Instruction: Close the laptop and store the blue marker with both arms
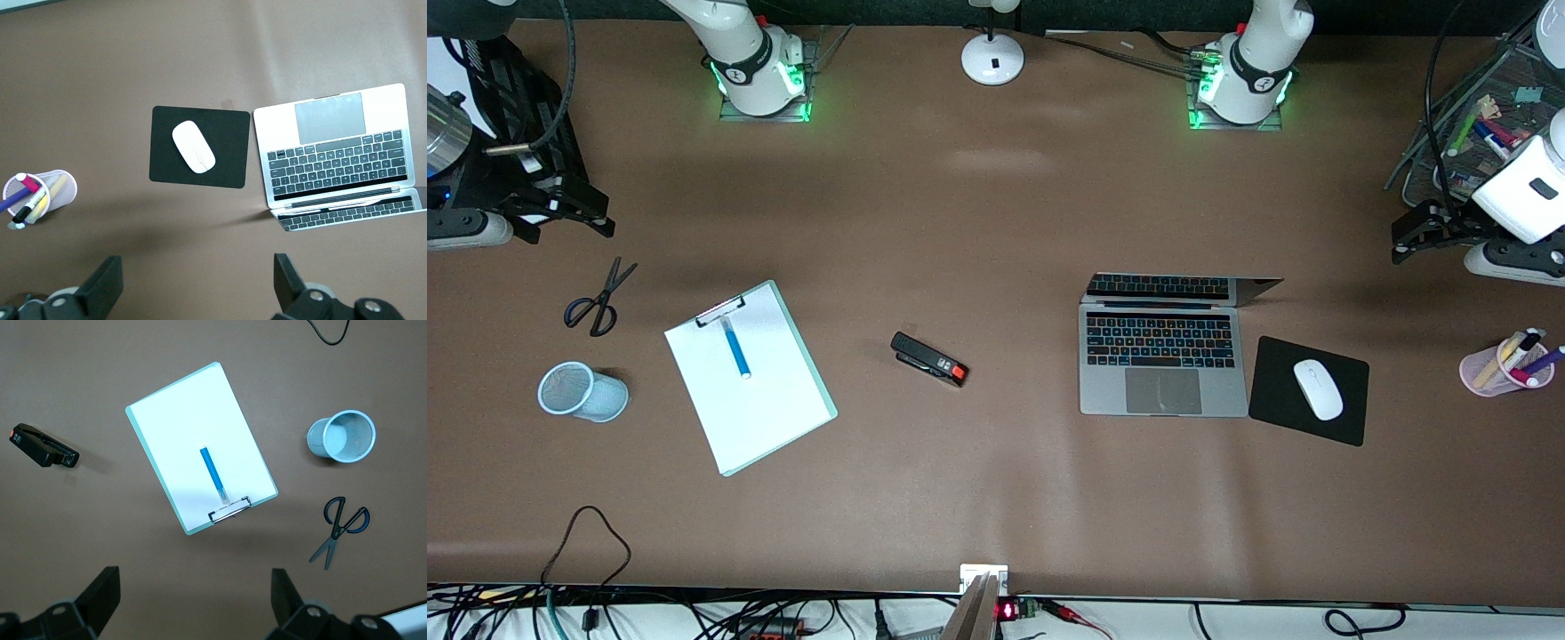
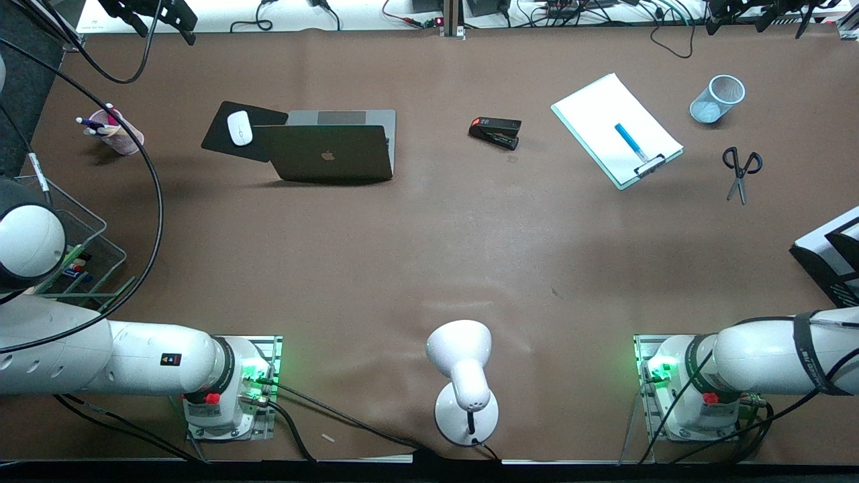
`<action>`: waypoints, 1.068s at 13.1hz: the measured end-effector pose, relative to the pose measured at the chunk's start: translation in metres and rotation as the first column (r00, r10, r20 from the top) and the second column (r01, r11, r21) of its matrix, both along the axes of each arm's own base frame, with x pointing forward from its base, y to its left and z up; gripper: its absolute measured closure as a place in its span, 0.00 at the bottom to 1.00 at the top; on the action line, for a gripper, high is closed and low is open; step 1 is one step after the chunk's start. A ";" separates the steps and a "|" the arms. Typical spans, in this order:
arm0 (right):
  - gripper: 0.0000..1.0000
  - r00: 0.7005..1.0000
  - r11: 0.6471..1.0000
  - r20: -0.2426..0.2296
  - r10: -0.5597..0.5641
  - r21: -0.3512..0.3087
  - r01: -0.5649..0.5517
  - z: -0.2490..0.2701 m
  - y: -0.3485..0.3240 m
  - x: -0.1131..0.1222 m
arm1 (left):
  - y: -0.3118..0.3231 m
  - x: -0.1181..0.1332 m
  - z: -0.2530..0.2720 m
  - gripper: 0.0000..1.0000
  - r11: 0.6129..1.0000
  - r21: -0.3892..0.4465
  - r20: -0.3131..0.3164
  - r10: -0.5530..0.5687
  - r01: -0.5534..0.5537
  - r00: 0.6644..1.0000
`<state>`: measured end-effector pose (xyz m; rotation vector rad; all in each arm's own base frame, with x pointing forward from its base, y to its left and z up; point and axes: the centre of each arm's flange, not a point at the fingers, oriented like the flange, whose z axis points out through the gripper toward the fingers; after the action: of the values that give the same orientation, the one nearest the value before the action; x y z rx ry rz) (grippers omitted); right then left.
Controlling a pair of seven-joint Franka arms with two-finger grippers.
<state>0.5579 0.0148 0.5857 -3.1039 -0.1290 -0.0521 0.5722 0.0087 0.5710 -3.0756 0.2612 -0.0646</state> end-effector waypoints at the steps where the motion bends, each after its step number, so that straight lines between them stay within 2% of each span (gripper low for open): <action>1: 0.00 1.000 1.000 0.000 0.000 0.000 0.000 0.000 0.000 0.000 | -0.001 0.000 0.000 0.00 1.000 0.000 0.000 -0.002 0.002 1.000; 6: 0.00 1.000 1.000 -0.007 0.001 0.000 -0.001 -0.004 0.000 0.002 | -0.006 0.000 0.000 0.00 1.000 0.000 0.001 -0.014 0.014 1.000; 8: 0.00 1.000 1.000 -0.031 0.002 -0.002 -0.002 -0.018 0.000 0.008 | -0.007 0.005 -0.003 0.00 1.000 0.001 -0.005 -0.015 0.015 1.000; 10: 0.00 0.997 0.999 -0.067 0.035 -0.005 -0.035 -0.050 0.000 0.023 | -0.008 0.012 -0.006 0.00 1.000 0.002 -0.021 -0.014 0.014 1.000; 14: 0.00 0.969 0.973 -0.086 0.230 -0.002 -0.231 -0.149 0.002 0.068 | -0.008 0.015 -0.010 0.00 1.000 0.004 -0.077 -0.022 0.022 0.997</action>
<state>0.6260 0.0170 0.4364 -3.0725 -0.4873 0.0876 0.5872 0.0006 0.5608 -3.0750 0.2984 0.0532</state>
